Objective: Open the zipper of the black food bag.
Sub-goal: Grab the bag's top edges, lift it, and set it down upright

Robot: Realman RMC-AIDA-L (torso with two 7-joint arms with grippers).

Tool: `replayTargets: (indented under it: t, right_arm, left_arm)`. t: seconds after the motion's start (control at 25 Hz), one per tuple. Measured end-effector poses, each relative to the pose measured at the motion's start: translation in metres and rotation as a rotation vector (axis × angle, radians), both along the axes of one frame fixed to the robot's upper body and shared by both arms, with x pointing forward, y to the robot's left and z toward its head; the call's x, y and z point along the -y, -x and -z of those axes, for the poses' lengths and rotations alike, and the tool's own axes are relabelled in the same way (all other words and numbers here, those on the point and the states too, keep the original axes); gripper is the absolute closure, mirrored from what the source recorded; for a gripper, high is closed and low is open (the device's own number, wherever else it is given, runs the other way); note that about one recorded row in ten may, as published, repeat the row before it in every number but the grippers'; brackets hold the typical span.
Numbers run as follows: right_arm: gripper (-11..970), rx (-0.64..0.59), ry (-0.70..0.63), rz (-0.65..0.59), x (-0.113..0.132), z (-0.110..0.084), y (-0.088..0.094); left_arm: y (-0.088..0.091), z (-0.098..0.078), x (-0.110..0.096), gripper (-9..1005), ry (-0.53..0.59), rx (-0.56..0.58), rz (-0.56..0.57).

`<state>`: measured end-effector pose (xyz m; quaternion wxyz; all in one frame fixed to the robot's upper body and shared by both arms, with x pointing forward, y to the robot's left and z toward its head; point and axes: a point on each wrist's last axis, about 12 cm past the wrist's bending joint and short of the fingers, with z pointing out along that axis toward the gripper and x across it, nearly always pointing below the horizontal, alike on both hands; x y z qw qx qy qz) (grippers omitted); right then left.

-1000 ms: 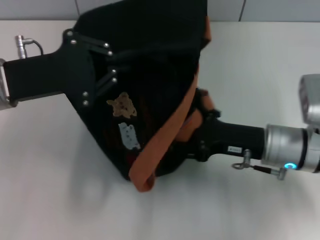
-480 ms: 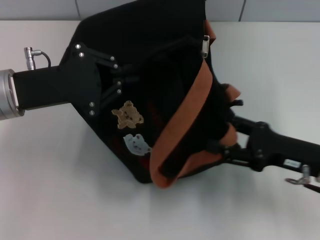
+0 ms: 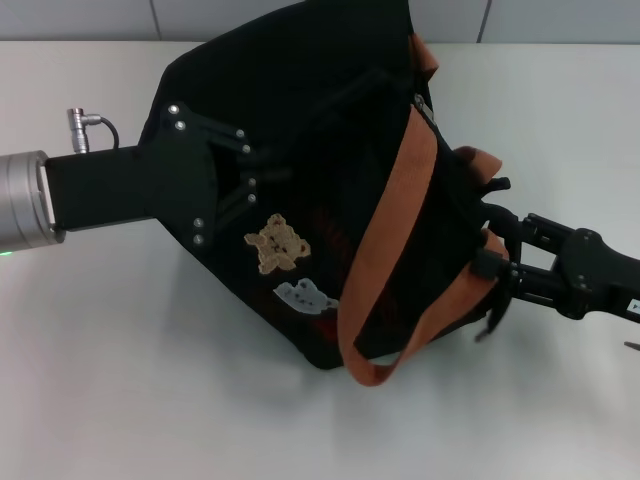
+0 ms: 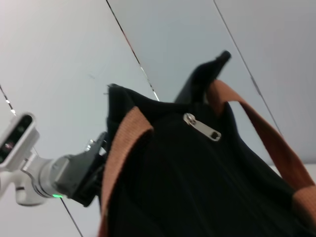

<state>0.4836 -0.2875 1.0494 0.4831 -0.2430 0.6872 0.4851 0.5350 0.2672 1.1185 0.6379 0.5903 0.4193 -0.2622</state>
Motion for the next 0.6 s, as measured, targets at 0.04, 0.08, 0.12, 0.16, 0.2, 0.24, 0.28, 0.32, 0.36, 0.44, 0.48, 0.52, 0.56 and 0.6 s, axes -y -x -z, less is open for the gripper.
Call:
replayTargets:
  t: [0.04,0.08,0.12,0.16,0.2,0.24,0.28,0.32,0.36,0.44,0.48,0.52,0.56,0.6]
  right_arm:
    - [201,-0.003,0.007,0.002,0.002,0.000,0.000]
    - [201,-0.004,0.012,0.005,0.003,0.000,0.000]
    - [201,-0.004,0.017,0.009,0.006,0.000,0.000]
    - [202,-0.006,0.022,0.015,0.009,-0.001,0.001]
    - [202,-0.008,0.028,0.016,0.012,-0.001,0.001]
    - [203,-0.014,0.037,0.012,0.014,0.000,0.002]
    - [203,-0.021,0.050,0.000,0.015,0.000,0.003]
    - [203,-0.033,0.068,-0.021,0.015,0.002,0.004]
    - [204,-0.060,0.102,-0.068,0.013,0.006,0.009]
    - [204,-0.078,0.131,-0.102,0.012,0.010,0.012]
    - [205,-0.078,0.131,-0.102,0.012,0.010,0.012]
    - [205,-0.083,0.141,-0.113,0.012,0.011,0.014]
    - [206,-0.085,0.151,-0.121,0.014,0.013,0.017]
    - [206,-0.085,0.151,-0.121,0.014,0.013,0.017]
  left_arm:
    - [0.000,0.000,0.001,922,-0.003,-0.001,0.001]
    - [-0.001,0.001,0.001,923,-0.008,-0.003,0.002]
    - [-0.001,0.001,0.002,923,-0.011,-0.004,0.001]
    - [-0.001,0.002,0.002,923,-0.015,-0.005,0.001]
    - [-0.002,0.002,0.002,923,-0.019,-0.006,0.000]
    - [-0.002,0.003,0.002,923,-0.022,-0.007,0.000]
    - [-0.002,0.003,0.002,923,-0.022,-0.006,-0.001]
    - [-0.002,0.003,0.003,923,-0.023,-0.006,-0.002]
    - [-0.002,0.003,0.003,923,-0.021,-0.002,-0.004]
    - [-0.002,0.003,0.003,923,-0.020,0.001,-0.003]
    - [-0.002,0.003,0.003,923,-0.017,0.005,-0.004]
    - [-0.001,0.003,0.003,923,-0.014,0.009,-0.004]
    - [-0.001,0.003,0.003,923,-0.009,0.014,-0.004]
    - [-0.001,0.003,0.003,923,-0.009,0.014,-0.004]
